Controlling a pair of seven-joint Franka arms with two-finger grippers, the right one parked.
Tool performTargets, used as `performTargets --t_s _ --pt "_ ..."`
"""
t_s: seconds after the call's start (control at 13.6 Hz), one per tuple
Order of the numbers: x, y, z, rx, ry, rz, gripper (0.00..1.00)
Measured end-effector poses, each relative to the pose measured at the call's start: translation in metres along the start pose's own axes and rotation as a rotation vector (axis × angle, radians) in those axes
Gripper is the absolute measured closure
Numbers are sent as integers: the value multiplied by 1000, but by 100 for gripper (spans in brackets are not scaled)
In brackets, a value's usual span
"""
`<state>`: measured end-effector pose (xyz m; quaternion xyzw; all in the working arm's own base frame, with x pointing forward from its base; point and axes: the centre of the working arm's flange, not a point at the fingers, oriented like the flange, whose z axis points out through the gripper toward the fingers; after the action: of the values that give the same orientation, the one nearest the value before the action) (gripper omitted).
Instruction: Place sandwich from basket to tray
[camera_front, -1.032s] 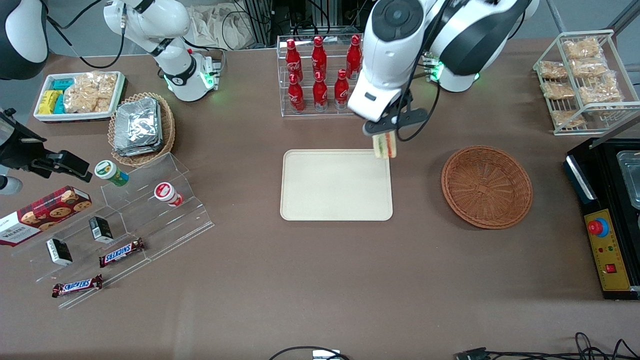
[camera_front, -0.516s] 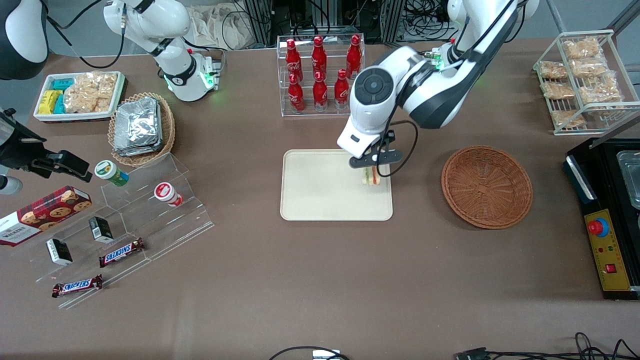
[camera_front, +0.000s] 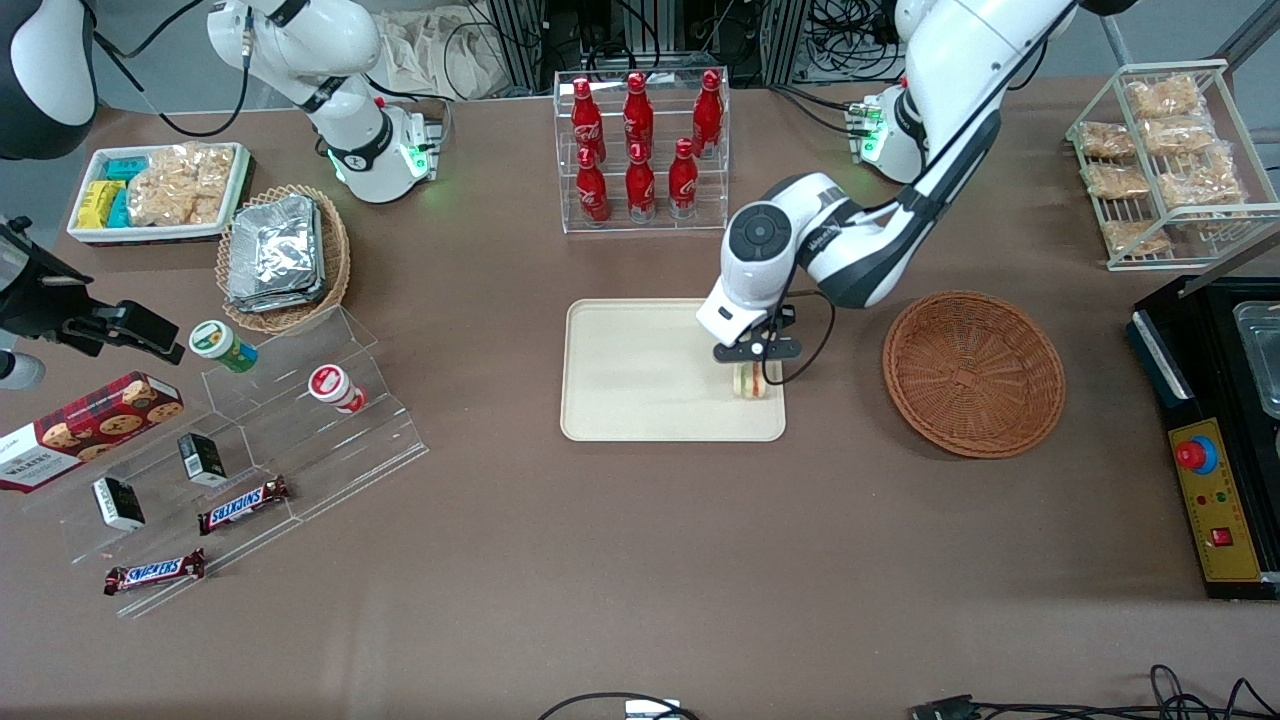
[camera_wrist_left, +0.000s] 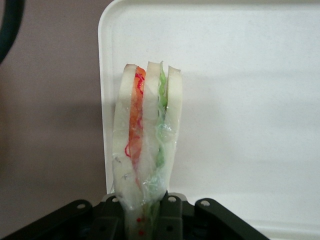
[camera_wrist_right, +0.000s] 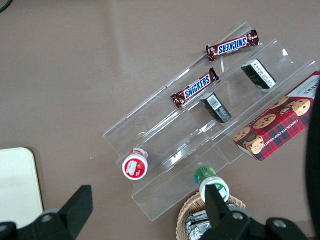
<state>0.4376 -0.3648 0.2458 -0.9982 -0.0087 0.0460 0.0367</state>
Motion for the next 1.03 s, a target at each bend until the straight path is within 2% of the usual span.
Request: performTargets --t_s 0.37,0.44,0.66,0.81,0.96,1.03 --pt "8 -6 13 -13 -10 -18 81" --pt "9 -6 13 -13 -11 -20 73" --pt "12 -6 9 -11 -8 -31 40" --pt "21 -9 -8 24 -7 -45 20" --pt "32 -18 -48 71 14 -76 0" --pt "35 -22 -76 80 27 -101 0"
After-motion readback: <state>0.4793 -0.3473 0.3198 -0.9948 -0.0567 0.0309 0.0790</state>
